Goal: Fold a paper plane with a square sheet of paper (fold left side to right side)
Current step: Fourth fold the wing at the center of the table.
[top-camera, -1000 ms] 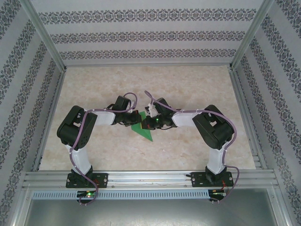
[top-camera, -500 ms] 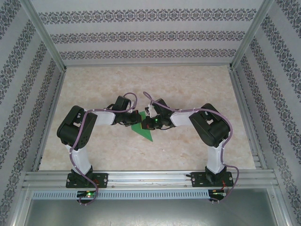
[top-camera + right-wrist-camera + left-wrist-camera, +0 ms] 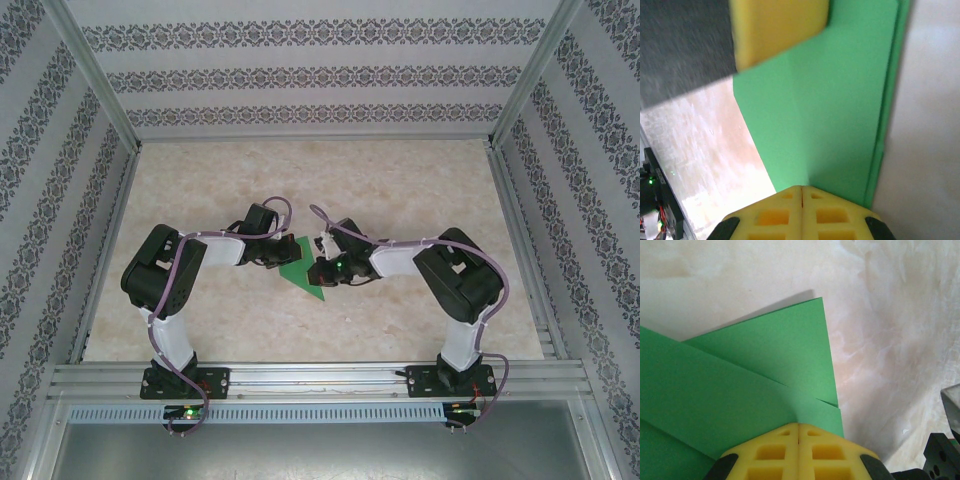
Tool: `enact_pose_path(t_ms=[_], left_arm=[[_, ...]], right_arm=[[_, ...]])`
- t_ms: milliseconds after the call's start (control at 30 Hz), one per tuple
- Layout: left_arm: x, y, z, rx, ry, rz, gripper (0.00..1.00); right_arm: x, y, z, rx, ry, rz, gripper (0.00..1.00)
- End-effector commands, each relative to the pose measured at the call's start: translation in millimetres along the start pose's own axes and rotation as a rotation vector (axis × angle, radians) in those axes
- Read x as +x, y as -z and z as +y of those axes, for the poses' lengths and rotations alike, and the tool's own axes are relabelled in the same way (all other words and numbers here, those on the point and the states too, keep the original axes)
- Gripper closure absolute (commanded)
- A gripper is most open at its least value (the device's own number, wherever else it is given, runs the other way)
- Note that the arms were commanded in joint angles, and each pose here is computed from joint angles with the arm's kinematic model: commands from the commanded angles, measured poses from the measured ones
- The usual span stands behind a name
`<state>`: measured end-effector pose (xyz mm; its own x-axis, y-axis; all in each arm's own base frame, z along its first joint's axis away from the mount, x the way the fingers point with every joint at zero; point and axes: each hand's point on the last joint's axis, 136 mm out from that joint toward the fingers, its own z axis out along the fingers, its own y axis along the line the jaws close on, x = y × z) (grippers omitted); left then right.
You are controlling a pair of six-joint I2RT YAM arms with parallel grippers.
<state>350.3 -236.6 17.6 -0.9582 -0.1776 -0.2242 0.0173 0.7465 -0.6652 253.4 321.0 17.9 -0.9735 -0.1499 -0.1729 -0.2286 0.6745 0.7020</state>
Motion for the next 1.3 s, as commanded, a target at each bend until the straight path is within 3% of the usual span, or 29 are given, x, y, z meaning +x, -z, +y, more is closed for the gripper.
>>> enact_pose_path(t_ms=[0,500,800,1033,1267], left_arm=[[17.3,-2.6,57.2,-0.196,0.079,0.022,0.97],[3.6,3.5,40.0,-0.159,0.057,-0.004,0.97],[-23.8,17.1,-6.5,-0.032,0.014,-0.054,0.90],[-49.9,56.0,-50.8,0.053,-0.072,-0.178,0.79],[-44.7,108.1,-44.4,-0.036,-0.144,-0.317,0.67]], right_arm=[[22.0,3.7,-9.4,0.041,-0.005,0.042,1.00],[61.6,23.5,-21.0,0.076,-0.030,0.148,1.00],[70.4,43.0,-17.7,0.060,-0.025,0.140,0.99],[23.0,70.7,-8.0,0.007,0.060,0.003,0.78],[-17.6,62.7,6.1,-0.062,0.196,-0.026,0.61]])
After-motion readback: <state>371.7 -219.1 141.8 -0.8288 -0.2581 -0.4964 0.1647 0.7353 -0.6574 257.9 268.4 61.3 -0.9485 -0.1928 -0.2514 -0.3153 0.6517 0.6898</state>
